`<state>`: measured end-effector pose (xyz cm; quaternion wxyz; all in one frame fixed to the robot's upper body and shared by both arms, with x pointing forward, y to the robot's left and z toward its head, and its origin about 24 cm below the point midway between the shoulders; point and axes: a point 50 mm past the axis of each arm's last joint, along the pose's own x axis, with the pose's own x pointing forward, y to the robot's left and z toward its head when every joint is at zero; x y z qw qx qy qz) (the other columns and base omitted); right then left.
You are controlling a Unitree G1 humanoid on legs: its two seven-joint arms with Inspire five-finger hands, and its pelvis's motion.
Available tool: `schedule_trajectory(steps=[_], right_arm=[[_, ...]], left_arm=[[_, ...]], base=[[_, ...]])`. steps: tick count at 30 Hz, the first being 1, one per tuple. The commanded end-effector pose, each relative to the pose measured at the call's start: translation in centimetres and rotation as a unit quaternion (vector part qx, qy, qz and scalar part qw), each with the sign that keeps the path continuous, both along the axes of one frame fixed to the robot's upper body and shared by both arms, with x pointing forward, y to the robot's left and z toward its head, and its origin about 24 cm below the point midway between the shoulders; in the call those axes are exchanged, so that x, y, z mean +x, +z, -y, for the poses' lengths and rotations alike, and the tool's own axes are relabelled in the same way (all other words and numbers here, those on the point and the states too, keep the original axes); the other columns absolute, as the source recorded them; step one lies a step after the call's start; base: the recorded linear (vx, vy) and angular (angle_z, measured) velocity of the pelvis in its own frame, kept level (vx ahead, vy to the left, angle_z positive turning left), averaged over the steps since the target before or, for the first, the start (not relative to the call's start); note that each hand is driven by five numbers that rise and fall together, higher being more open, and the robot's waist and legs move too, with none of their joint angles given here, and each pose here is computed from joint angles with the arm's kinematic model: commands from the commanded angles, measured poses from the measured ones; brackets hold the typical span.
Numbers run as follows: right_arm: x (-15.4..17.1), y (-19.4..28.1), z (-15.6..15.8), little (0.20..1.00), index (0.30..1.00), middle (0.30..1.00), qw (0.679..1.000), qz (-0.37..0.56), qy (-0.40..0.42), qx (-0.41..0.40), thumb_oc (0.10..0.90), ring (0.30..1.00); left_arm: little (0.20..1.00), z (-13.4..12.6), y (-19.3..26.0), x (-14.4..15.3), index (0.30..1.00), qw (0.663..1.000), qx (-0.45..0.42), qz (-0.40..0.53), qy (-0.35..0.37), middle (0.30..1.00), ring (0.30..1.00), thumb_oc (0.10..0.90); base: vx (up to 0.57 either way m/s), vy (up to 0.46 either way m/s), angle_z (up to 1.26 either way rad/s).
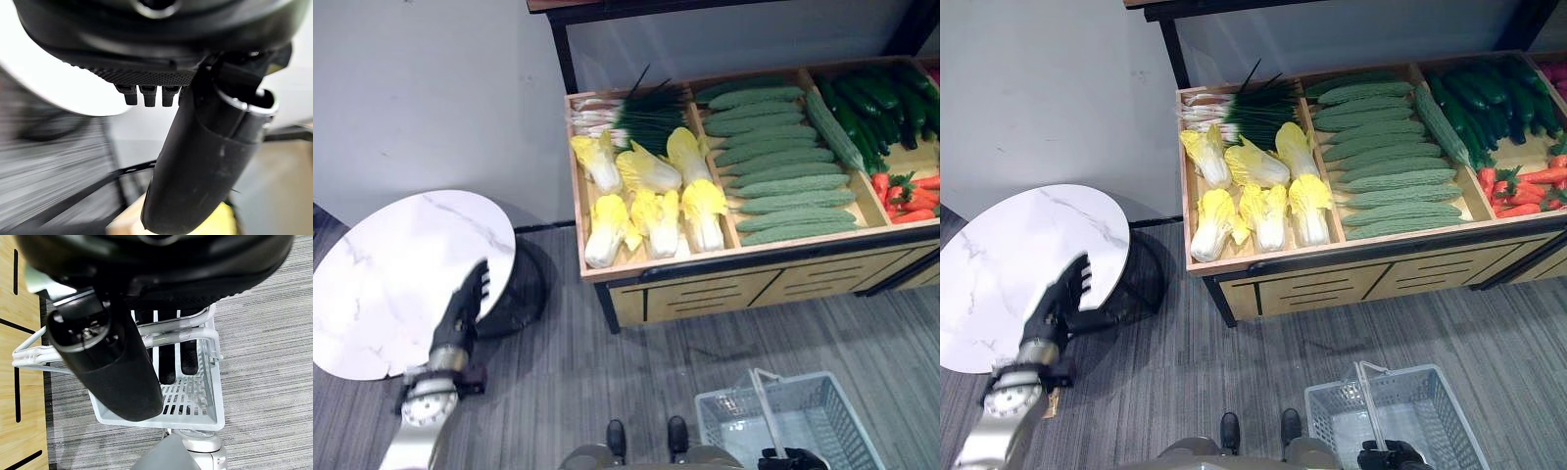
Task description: Get the vegetables into the basket
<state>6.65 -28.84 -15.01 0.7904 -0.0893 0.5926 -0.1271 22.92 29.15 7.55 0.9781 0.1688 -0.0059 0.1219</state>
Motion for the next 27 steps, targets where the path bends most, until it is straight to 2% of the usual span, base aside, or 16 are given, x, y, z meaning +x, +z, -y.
schedule_trajectory(steps=[1, 7, 9, 11, 12, 13, 15, 19, 25, 27], right_arm=[[1.8, 0.3, -0.1, 0.300, 0.300, 0.300, 0.999, 0.018, 0.034, -0.007, 0.400, 0.300], [2.3, 0.9, 1.0, 0.300, 0.300, 0.300, 0.998, 0.041, 0.038, -0.033, 0.400, 0.300], [2.2, 0.9, 1.0, 0.300, 0.300, 0.300, 0.998, 0.042, 0.039, -0.034, 0.400, 0.300], [2.4, 1.1, 1.2, 0.300, 0.300, 0.300, 0.997, 0.048, 0.042, -0.041, 0.400, 0.300], [2.4, 1.1, 1.1, 0.300, 0.300, 0.300, 0.997, 0.048, 0.041, -0.040, 0.400, 0.300], [2.5, 1.2, 1.4, 0.300, 0.300, 0.300, 0.997, 0.050, 0.039, -0.045, 0.400, 0.300], [2.6, 1.3, 1.7, 0.300, 0.300, 0.300, 0.997, 0.049, 0.039, -0.052, 0.400, 0.300], [2.8, 1.7, 2.4, 0.300, 0.300, 0.300, 0.996, 0.052, 0.025, -0.069, 0.400, 0.300], [2.6, 1.5, 2.4, 0.300, 0.300, 0.300, 0.997, 0.041, 0.014, -0.071, 0.400, 0.300], [2.5, 1.4, 2.2, 0.300, 0.300, 0.300, 0.997, 0.038, 0.012, -0.069, 0.400, 0.300]], left_arm=[[1.000, -0.4, 8.0, 2.4, 1.000, 0.978, 0.118, 0.173, -0.004, 1.000, 1.000, 0.900], [1.000, 0.6, 11.6, 4.9, 1.000, 0.943, 0.273, 0.191, -0.029, 1.000, 1.000, 0.900], [1.000, 0.7, 11.6, 5.4, 1.000, 0.939, 0.288, 0.184, -0.032, 1.000, 1.000, 0.900], [1.000, 0.5, 12.3, 6.5, 1.000, 0.919, 0.360, 0.156, -0.036, 1.000, 1.000, 0.900], [1.000, 0.5, 12.3, 6.6, 1.000, 0.919, 0.360, 0.157, -0.037, 1.000, 1.000, 0.900], [1.000, 0.3, 12.6, 7.9, 1.000, 0.902, 0.409, 0.128, -0.040, 1.000, 1.000, 0.900], [1.000, 0.2, 12.5, 8.7, 1.000, 0.880, 0.464, 0.095, -0.047, 1.000, 1.000, 0.900], [1.000, 0.1, 11.3, 10.9, 1.000, 0.833, 0.549, 0.020, -0.054, 1.000, 1.000, 0.900], [1.000, 0.8, 9.1, 13.0, 1.000, 0.817, 0.571, -0.047, -0.062, 1.000, 1.000, 0.900], [1.000, 1.4, 9.0, 13.5, 1.000, 0.808, 0.585, -0.044, -0.065, 1.000, 1.000, 0.900]], base=[[0.01, -0.030, -0.06], [0.02, -0.026, -0.15], [0.02, -0.025, -0.38], [0.03, -0.032, -0.33], [0.03, -0.029, -0.41], [0.02, -0.021, -0.45], [0.02, -0.033, -0.32], [0.02, -0.024, -0.21], [0.00, -0.029, -0.13], [0.02, -0.045, -0.06]])
